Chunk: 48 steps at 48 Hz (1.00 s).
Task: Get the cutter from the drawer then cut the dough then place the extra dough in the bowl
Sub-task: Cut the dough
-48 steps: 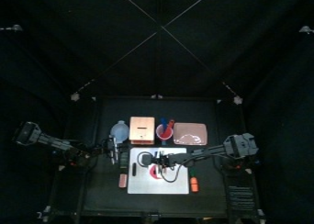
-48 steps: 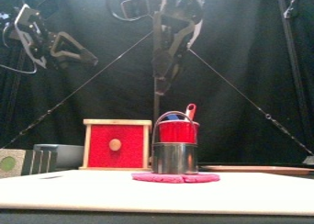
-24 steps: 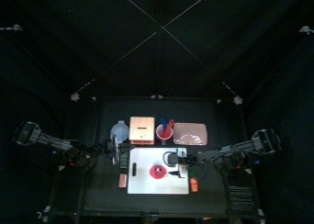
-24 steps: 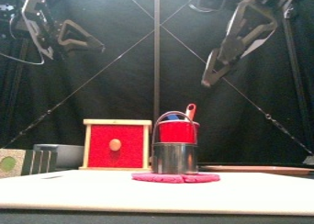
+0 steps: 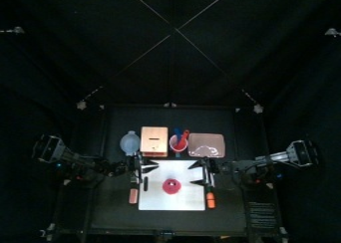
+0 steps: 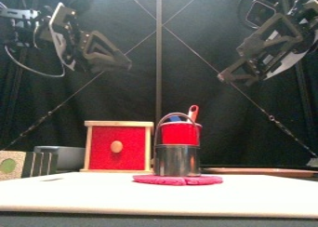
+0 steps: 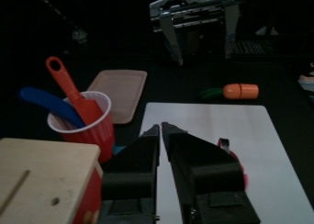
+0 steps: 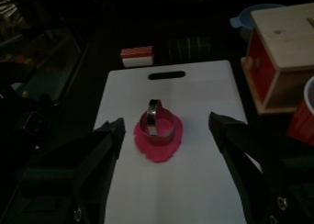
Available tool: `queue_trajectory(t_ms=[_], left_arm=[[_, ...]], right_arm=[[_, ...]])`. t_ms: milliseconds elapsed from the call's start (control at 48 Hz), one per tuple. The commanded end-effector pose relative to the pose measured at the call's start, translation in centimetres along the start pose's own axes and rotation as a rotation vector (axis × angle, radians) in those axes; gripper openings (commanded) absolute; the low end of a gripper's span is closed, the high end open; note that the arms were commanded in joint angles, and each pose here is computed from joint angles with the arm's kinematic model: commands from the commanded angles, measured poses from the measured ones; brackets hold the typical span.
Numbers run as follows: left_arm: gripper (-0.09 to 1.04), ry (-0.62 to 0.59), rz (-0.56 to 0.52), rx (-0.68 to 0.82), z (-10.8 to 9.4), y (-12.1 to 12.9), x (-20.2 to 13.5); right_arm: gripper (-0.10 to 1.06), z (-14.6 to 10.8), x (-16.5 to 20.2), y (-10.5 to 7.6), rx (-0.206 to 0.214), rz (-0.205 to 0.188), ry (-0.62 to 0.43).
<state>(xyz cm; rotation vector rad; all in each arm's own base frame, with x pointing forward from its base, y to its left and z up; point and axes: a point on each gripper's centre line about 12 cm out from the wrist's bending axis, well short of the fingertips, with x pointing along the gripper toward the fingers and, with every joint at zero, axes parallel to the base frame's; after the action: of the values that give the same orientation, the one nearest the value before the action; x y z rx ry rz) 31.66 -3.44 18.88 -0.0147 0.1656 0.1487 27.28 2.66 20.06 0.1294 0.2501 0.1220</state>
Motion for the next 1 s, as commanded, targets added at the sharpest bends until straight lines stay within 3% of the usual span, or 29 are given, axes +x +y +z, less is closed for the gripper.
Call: queue_trajectory(t_ms=[21, 125, 271, 354, 500, 625, 875, 1000], left_arm=[[0.74, -0.079, -0.044, -0.060, -0.8, -1.7, 0.8], [0.74, -0.159, -0.154, -0.082, -2.7, -4.0, 1.1], [0.74, -0.098, -0.179, -0.081, -5.4, -5.5, 2.2], [0.74, -0.093, -0.174, -0.078, -5.7, -5.9, 3.1], [0.74, -0.053, -0.174, -0.074, -6.3, -6.3, 3.8], [0.74, -0.021, -0.167, -0.076, -6.4, -6.0, 3.6], [0.74, 0.000, -0.160, -0.079, -6.2, -5.6, 3.7], [0.74, 0.014, -0.155, -0.080, -6.3, -5.5, 4.0]], right_arm=[[1.01, 0.1, 0.2, 0.0, -0.004, 0.024, -0.074], [1.01, -1.2, 0.2, -0.2, 0.009, 0.044, -0.123], [1.01, -2.7, 1.6, -0.4, 0.036, 0.041, -0.129], [1.01, -3.3, 2.6, -0.5, 0.028, 0.044, -0.146], [1.01, -4.5, 4.7, -0.8, 0.015, 0.002, -0.175], [1.01, -5.4, 6.1, -0.6, 0.042, -0.029, -0.161], [1.01, -4.4, 6.0, 1.7, 0.048, 0.030, -0.179], [1.01, -3.7, 6.0, 2.1, 0.061, 0.028, -0.140]])
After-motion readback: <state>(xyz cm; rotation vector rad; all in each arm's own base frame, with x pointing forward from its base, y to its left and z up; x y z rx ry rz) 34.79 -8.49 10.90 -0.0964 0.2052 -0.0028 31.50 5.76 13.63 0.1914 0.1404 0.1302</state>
